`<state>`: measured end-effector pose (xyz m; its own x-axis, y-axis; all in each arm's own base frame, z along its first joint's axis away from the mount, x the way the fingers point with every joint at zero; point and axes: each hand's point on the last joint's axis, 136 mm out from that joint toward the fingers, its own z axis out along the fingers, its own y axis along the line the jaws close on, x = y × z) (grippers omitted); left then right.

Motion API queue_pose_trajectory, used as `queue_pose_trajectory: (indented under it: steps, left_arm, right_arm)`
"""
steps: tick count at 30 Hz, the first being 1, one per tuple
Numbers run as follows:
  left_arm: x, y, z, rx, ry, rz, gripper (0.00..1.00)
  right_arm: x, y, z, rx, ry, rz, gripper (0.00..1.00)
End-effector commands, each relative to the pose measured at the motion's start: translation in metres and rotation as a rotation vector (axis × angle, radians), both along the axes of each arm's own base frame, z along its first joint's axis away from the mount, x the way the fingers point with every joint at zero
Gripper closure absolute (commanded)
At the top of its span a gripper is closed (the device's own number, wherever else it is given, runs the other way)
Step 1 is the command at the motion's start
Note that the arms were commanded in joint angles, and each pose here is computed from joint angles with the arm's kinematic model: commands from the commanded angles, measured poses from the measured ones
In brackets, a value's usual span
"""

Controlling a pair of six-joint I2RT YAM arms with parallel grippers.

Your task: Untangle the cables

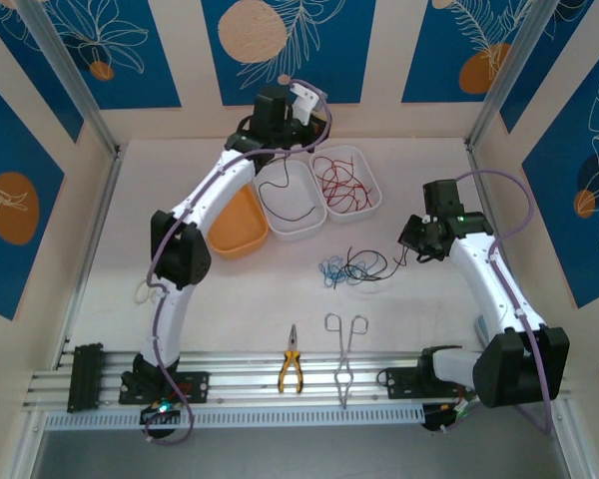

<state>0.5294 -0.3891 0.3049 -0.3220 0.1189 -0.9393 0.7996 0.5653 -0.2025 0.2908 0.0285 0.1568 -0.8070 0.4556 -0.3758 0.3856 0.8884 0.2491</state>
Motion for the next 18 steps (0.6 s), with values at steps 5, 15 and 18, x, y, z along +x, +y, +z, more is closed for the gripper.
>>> queue_pose_trajectory:
  steps: [5,15,18]
  left_arm:
    - [-0.006,-0.009,-0.029,0.0,0.075,-0.083,1.0]
    - [-0.022,0.015,-0.071,0.106,0.149,-0.018,1.0]
    - [-0.023,0.031,-0.085,0.144,0.188,0.072,1.0]
  right_arm:
    - [0.009,0.004,0.005,0.002,-0.014,-0.006,1.0]
    - [0.011,0.008,0.002,-0.005,-0.005,0.01,1.0]
    - [0.01,0.009,0.001,-0.005,-0.003,0.012,1.0]
